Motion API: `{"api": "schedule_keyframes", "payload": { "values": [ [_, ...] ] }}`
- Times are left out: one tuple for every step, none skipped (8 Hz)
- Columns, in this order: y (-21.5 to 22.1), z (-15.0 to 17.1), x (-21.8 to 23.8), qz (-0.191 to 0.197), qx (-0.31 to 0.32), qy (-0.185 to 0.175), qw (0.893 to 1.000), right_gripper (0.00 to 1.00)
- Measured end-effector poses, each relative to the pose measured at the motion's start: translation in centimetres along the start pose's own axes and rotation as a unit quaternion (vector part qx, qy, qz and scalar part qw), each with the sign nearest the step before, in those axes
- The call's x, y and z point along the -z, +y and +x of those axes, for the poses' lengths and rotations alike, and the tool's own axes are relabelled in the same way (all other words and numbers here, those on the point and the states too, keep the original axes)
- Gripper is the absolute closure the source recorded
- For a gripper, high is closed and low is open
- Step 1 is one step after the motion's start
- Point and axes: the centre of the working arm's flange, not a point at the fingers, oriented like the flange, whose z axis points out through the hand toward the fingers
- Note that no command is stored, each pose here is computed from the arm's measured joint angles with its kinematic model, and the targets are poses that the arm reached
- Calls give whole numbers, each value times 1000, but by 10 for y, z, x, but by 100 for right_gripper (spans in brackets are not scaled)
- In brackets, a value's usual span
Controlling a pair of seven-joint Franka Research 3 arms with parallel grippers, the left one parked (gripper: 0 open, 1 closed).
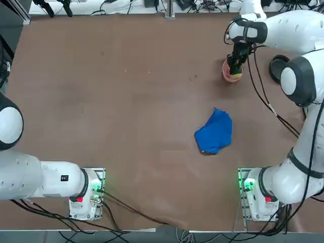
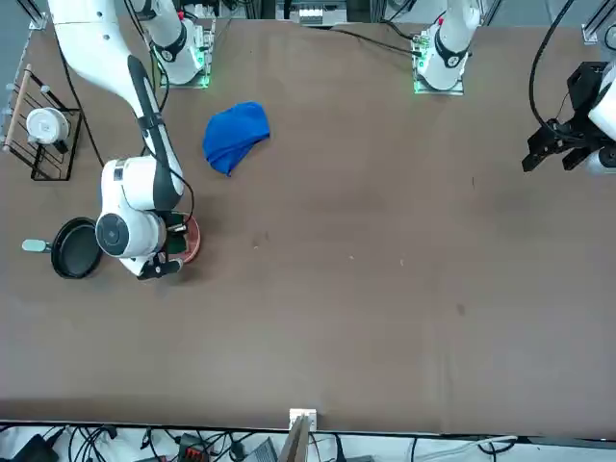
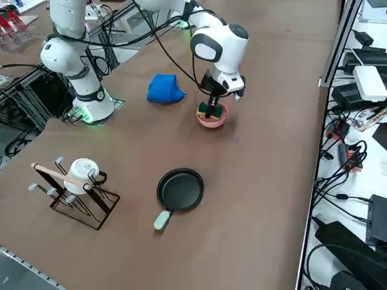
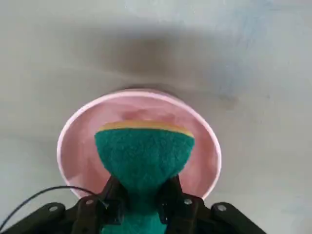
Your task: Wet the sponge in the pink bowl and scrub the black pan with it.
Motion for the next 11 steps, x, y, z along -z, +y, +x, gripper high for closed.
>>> {"api": "schedule_keyframes", "payload": {
  "values": [
    [2,1,5,1,-1,-2,1000,66],
    [2,1,11,2,-1,-8,1000,66],
    [2,0,16,3,-1,-15,1000,66],
    [3,0,22,4,-1,-22,1000,66],
    [2,-1,27,5,-1,-28,1000,66],
    [3,-1,33,6,-1,-33,999,67],
    [6,-1,39,7,-3,-32,999,67],
    [18,-2,48,10,-10,-27,1000,68],
    [41,-6,60,16,-16,-18,1000,67],
    [75,-13,72,24,-21,-8,999,67],
    [119,-23,79,33,-29,2,999,67]
  ]
}}
